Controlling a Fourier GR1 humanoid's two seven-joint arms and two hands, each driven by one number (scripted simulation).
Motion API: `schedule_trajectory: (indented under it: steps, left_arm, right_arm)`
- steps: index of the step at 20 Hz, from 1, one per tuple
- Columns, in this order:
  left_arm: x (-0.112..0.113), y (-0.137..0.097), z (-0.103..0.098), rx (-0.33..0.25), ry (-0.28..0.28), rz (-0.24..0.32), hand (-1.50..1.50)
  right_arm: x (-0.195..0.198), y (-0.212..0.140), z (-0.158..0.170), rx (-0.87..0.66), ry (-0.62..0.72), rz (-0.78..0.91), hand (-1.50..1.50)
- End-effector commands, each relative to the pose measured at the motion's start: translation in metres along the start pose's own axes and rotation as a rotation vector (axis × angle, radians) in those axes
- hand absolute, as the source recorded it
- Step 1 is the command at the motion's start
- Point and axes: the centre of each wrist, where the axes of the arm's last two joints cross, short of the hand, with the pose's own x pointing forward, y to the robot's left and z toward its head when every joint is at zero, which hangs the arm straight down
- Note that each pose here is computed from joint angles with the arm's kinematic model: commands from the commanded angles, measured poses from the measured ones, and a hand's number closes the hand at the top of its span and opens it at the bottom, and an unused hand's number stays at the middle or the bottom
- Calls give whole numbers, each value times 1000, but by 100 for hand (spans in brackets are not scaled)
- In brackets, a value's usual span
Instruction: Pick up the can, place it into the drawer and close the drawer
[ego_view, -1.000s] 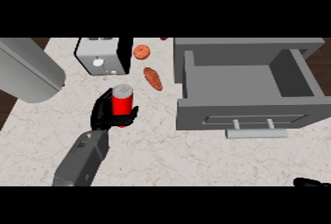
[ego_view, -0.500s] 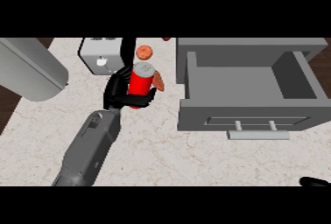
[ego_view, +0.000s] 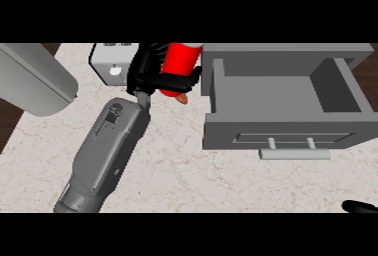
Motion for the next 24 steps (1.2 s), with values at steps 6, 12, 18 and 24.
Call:
schedule_trajectory:
  steps: [6,12,18,24]
  left_arm:
    - [76,-62,-28,-18,-18,-74,150]
    - [101,-90,-45,-20,-17,-98,150]
    - [137,-108,-63,-27,30,-106,150]
    - [129,-121,-67,-9,41,-163,150]
  right_arm:
    - [12,2,3,0,5,-4,-150]
    - [-1,-10,-13,-4,-16,-27,-150]
    - [5,1,-3,6,-42,-10,-150]
    - [14,-3,-6,16,-38,-34,-150]
